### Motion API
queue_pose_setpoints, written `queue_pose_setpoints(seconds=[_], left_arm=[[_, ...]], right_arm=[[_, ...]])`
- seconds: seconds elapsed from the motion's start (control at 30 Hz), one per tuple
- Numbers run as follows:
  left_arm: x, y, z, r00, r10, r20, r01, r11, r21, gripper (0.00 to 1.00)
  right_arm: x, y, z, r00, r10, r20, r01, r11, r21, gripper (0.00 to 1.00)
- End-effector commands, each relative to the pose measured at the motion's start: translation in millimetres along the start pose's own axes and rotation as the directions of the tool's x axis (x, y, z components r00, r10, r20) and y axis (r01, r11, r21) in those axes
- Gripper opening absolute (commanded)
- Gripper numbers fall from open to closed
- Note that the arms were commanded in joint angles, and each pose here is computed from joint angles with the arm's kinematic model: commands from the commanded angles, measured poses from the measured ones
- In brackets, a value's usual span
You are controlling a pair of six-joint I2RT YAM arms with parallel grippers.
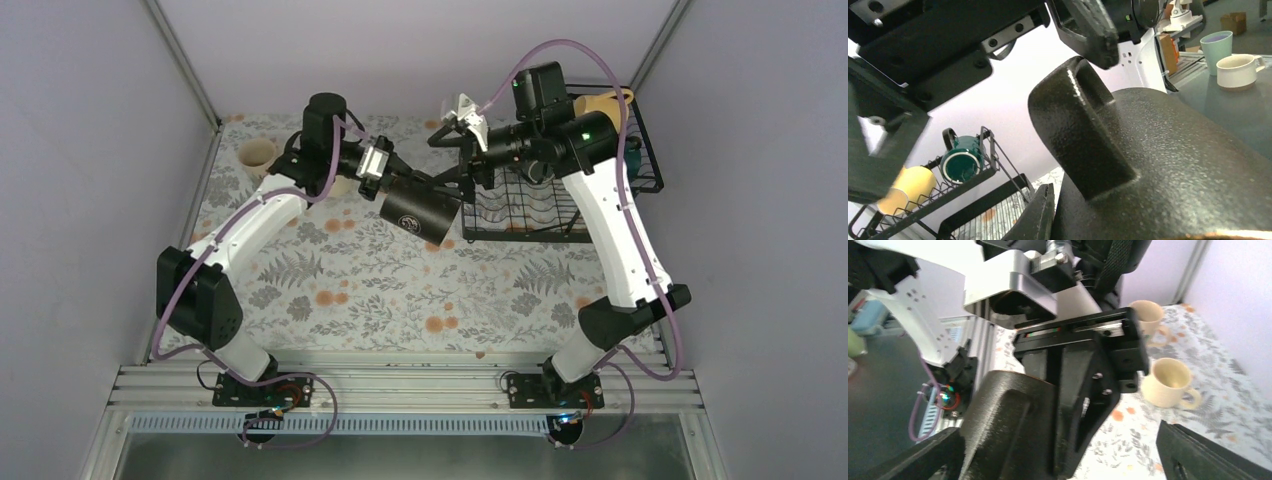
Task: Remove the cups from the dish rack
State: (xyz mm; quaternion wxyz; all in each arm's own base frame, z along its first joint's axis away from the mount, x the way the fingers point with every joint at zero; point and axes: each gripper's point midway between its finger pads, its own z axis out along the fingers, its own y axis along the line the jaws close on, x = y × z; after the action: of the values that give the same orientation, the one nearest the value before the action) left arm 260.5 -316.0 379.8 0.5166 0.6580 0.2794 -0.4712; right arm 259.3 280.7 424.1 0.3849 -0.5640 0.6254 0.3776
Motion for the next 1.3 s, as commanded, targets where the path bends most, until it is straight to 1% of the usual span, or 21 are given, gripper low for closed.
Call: queue_pose_setpoints(seconds=[0.0,0.07,0.13,0.23,0.3,0.37,0.43,0.5,0.53,0.6,0.7,0.77,0.9,1.0,1.03,1.07,1.1,1.13,1.17,1.2,1.27], left_arm=[[-15.3,-6.2,-7.4,0.997,0.072,0.036,-0.074,0.996,0.049,0.02],[-5.3,-4.5,-13.6,1.0,0.011,-0.005,-0.011,0.999,0.032,0.02],[-2.2,1.8,-21.1,0.998,0.04,-0.057,-0.039,0.999,0.019,0.02],[16.4,8.1,-38.3,0.987,0.017,-0.158,-0.016,1.0,0.01,0.02],[36.0,13.6,-52.8,0.961,-0.045,-0.272,0.04,0.999,-0.024,0.02],[57.3,7.4,-69.3,0.914,-0.025,-0.406,0.014,0.999,-0.031,0.02],[75.9,7.8,-88.7,0.848,-0.033,-0.529,-0.006,0.997,-0.072,0.02],[86.5,10.3,-110.0,0.789,-0.053,-0.612,-0.032,0.991,-0.127,0.02],[89.0,11.1,-121.4,0.749,-0.066,-0.66,-0.048,0.987,-0.153,0.02],[97.0,15.9,-142.5,0.683,-0.11,-0.722,-0.065,0.975,-0.211,0.02],[95.8,26.2,-171.8,0.609,-0.182,-0.772,-0.104,0.946,-0.305,0.02],[100.4,35.4,-195.2,0.529,-0.25,-0.811,-0.152,0.912,-0.38,0.02],[113.9,39.8,-241.8,0.397,-0.425,-0.814,-0.207,0.822,-0.53,0.02],[123.4,35.1,-268.3,0.321,-0.563,-0.761,-0.198,0.746,-0.636,0.02],[127.8,34.5,-280.4,0.286,-0.628,-0.724,-0.208,0.696,-0.687,0.02],[133.9,29.0,-288.2,0.246,-0.665,-0.706,-0.204,0.676,-0.708,0.02],[139.8,20.3,-294.3,0.213,-0.682,-0.7,-0.185,0.675,-0.714,0.03],[144.9,12.0,-300.2,0.189,-0.7,-0.688,-0.168,0.668,-0.725,0.02],[149.4,6.3,-308.6,0.165,-0.724,-0.669,-0.17,0.648,-0.743,0.02],[154.2,0.0,-321.0,0.123,-0.764,-0.633,-0.188,0.608,-0.771,0.02],[161.6,-13.0,-338.1,0.062,-0.806,-0.589,-0.193,0.569,-0.799,0.02]], right_arm=[[-9.4,-13.8,-15.3,0.998,-0.056,-0.015,0.058,0.985,0.161,1.0],[-5.4,-20.1,-19.3,0.998,-0.054,-0.042,0.062,0.975,0.212,1.0],[-2.3,-27.6,-25.2,0.995,-0.063,-0.071,0.08,0.958,0.276,1.0],[0.4,-38.9,-39.5,0.99,-0.085,-0.115,0.123,0.915,0.383,1.0],[6.9,-48.1,-47.7,0.982,-0.09,-0.167,0.157,0.881,0.446,1.0],[20.2,-61.9,-53.4,0.967,-0.074,-0.243,0.191,0.844,0.5,1.0],[38.8,-76.5,-55.0,0.945,-0.04,-0.324,0.217,0.82,0.53,1.0],[59.0,-89.5,-53.8,0.917,-0.006,-0.398,0.241,0.805,0.543,1.0],[72.6,-98.1,-52.4,0.894,0.015,-0.447,0.259,0.797,0.546,1.0],[95.4,-112.6,-48.1,0.856,0.051,-0.514,0.283,0.787,0.548,1.0],[127.0,-133.8,-43.7,0.787,0.099,-0.609,0.325,0.772,0.545,1.0],[146.8,-150.2,-39.1,0.739,0.133,-0.66,0.349,0.763,0.544,1.0],[171.0,-173.9,-30.8,0.671,0.167,-0.723,0.384,0.755,0.531,1.0],[181.5,-187.2,-26.1,0.636,0.171,-0.752,0.412,0.749,0.519,1.0],[184.8,-190.4,-25.0,0.625,0.17,-0.762,0.421,0.748,0.512,1.0],[188.4,-194.3,-24.0,0.613,0.174,-0.771,0.429,0.746,0.51,1.0],[192.2,-198.0,-22.8,0.6,0.175,-0.781,0.438,0.745,0.503,1.0],[196.0,-201.2,-22.4,0.587,0.177,-0.79,0.446,0.744,0.498,1.0],[199.7,-205.0,-22.5,0.575,0.18,-0.798,0.454,0.741,0.495,1.0],[203.5,-208.7,-23.8,0.561,0.185,-0.807,0.463,0.738,0.491,1.0],[209.7,-217.2,-26.3,0.541,0.194,-0.819,0.479,0.729,0.489,1.0]])
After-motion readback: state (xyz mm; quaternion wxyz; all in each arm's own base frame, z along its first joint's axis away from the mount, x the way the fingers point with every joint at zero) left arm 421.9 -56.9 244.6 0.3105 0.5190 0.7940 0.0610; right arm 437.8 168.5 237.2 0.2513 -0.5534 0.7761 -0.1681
